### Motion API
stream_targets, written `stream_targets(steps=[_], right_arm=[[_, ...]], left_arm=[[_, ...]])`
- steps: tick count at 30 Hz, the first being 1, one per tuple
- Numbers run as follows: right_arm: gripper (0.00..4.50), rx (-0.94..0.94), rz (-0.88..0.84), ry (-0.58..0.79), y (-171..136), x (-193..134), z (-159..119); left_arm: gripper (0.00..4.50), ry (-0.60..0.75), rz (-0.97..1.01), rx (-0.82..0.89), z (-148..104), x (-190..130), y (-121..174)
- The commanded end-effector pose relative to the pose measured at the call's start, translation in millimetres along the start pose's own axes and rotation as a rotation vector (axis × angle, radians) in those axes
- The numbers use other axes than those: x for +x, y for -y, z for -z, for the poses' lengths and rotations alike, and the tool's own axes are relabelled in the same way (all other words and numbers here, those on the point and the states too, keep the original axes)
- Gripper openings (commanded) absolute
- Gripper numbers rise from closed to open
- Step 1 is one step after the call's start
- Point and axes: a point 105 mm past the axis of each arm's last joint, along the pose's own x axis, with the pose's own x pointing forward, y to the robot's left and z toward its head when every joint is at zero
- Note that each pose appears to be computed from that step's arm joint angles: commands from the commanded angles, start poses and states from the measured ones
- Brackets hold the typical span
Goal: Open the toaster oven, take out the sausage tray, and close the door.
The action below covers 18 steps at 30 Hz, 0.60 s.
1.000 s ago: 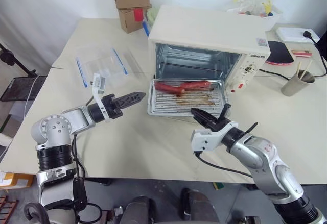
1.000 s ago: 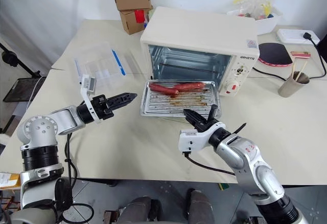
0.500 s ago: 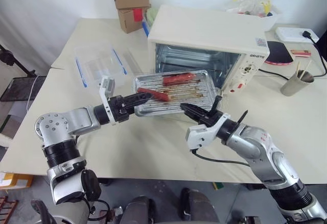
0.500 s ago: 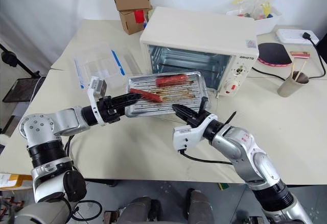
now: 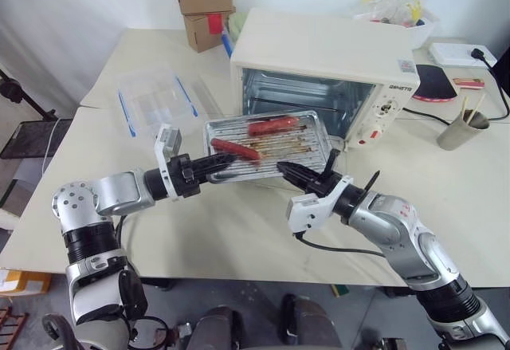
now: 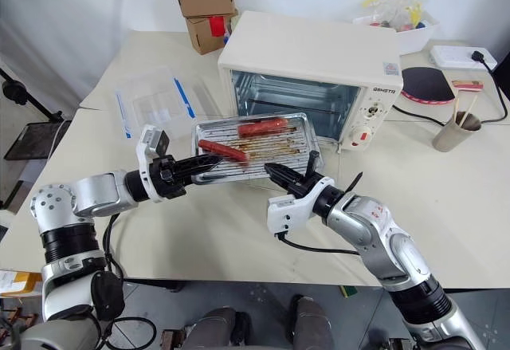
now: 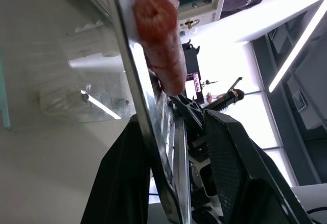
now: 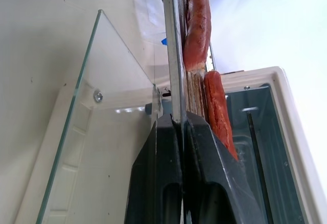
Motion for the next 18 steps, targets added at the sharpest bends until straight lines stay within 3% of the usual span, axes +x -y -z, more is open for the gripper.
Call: stream_targets(steps=[1,4,7,8,18], right_arm=[[0.00,-0.012,0.045,0.035,12.7,-0.3,-5.7],[0.00,-0.012,0.039,0.049,12.1,-0.1,-8.1],[0.00,-0.012,0.038,0.056,12.6,0.4,-8.0],[0.00,-0.012,0.039,0.057,13.3,0.4,-7.9],[0.00,0.147,0.020,0.086,15.3,-1.7,-8.4]], left_arm=[[1.66,0.009,0.007,-0.015,0.2,1.3,1.5],[1.11,0.005,-0.007,-0.030,3.3,4.1,-1.1],[0.16,-0.010,-0.010,-0.042,6.2,4.7,-1.3],[0.06,-0.015,-0.008,-0.044,7.2,4.6,-0.6],[0.06,0.039,0.021,-0.124,1.2,1.4,-0.2]])
